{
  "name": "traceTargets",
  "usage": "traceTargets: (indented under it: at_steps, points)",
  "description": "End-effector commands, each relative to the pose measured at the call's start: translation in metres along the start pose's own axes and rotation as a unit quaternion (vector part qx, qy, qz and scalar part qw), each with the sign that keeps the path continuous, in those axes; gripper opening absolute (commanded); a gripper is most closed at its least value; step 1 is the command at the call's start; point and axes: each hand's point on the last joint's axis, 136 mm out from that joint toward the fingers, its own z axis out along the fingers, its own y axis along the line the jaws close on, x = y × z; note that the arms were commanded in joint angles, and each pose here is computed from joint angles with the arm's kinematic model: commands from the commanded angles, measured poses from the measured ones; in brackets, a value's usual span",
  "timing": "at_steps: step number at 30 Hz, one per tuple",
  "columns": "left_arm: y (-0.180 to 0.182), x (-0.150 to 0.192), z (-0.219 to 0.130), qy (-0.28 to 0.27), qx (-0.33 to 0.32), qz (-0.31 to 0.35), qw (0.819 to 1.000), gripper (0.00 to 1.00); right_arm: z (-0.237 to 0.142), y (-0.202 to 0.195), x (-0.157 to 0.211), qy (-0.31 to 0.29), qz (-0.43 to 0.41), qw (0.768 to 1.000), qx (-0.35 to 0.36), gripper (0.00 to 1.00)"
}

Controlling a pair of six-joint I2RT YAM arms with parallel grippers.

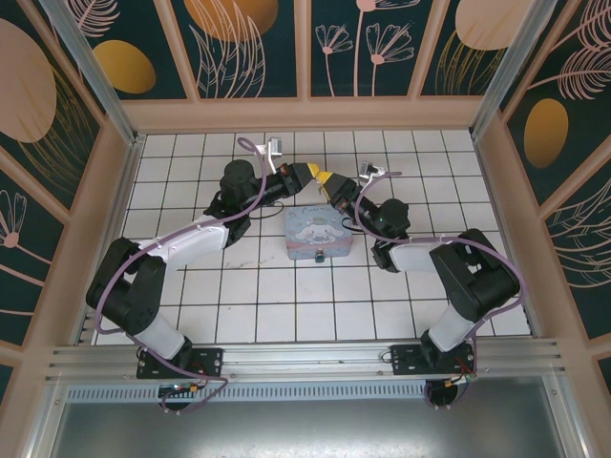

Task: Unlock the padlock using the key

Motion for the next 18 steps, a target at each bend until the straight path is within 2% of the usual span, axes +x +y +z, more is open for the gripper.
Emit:
traceTargets:
  at_steps: [1,11,18]
  points:
    - [-0.0132,-0.0049,-0.0026,-0.011,0.019,0.011,1.0,0.0,0.0004,0.0161,0.0025,0.005,-0.01,0.999,-0.036,0.31]
    - [-0.007,-0.0026,-0.0016,-0.008,0.009,0.007,1.0,0.0,-0.0049,0.0185,0.0067,0.012,-0.015,0.999,-0.038,0.33]
    - [-0.0049,-0.0019,-0.0011,-0.007,0.007,0.007,1.0,0.0,-0.0082,0.0174,0.0083,0.013,-0.015,0.999,-0.034,0.29]
